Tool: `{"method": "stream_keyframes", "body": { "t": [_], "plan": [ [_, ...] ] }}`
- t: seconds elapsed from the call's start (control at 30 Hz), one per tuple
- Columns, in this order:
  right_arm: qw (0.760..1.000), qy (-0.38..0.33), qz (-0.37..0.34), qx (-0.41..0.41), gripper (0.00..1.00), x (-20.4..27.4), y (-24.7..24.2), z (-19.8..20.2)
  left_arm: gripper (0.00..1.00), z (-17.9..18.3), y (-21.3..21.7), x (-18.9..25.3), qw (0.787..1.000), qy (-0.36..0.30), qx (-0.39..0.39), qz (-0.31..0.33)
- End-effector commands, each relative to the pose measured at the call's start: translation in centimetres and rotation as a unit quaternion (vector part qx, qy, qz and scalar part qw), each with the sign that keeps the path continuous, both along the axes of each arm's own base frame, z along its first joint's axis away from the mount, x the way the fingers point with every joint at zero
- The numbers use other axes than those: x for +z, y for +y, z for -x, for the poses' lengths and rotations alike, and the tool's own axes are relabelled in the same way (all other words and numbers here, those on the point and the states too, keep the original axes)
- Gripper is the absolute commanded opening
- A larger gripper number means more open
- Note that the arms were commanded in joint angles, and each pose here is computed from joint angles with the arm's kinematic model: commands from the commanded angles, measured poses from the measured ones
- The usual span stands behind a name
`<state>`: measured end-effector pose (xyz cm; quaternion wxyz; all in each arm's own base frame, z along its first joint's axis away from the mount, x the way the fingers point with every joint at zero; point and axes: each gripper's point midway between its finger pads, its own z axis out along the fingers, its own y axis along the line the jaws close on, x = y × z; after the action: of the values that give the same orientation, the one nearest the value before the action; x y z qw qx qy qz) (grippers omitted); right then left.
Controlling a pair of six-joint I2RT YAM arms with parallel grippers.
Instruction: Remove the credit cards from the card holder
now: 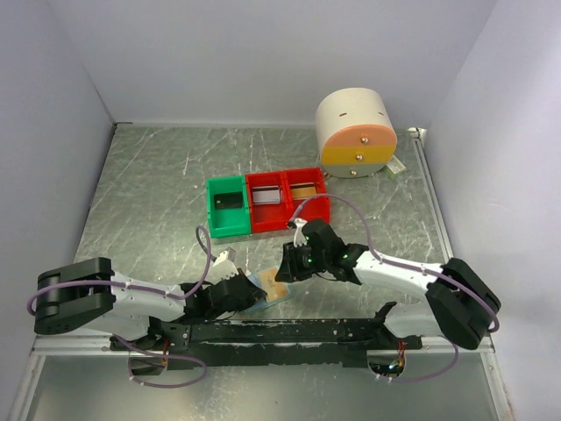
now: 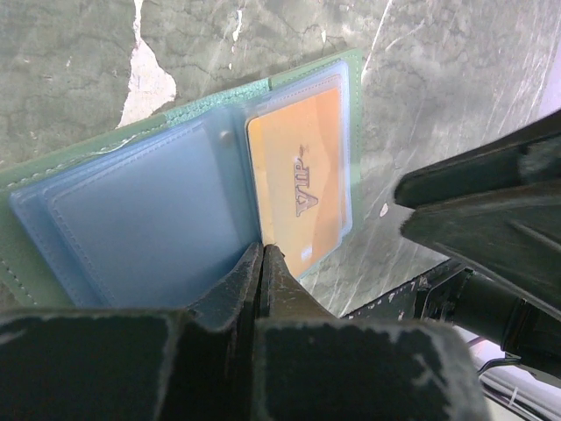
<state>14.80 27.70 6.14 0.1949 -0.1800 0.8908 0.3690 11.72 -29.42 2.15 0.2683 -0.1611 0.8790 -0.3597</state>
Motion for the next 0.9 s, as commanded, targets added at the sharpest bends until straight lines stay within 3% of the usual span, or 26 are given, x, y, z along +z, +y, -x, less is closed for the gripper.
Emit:
{"method": "stream_keyframes", "body": {
  "t": [0.0, 0.37, 0.87],
  "plan": [
    [0.999, 0.032, 0.005, 0.022, 0.27, -1.6, 0.6, 0.8, 0.07, -0.1, 0.0, -0.2, 1.0, -0.001, -0.002, -0.008],
    [0.994, 0.066, 0.088, -0.014, 0.27, -6.7, -2.2, 1.4, 0.07, 0.5, 0.5, -0.1, 1.0, 0.006, -0.011, -0.012],
    [0.992, 0.068, 0.1, -0.02, 0.26, -7.2, -2.6, 1.4, 0.07, 1.0, 1.7, -0.7, 0.999, 0.022, -0.009, -0.03]
  ]
}}
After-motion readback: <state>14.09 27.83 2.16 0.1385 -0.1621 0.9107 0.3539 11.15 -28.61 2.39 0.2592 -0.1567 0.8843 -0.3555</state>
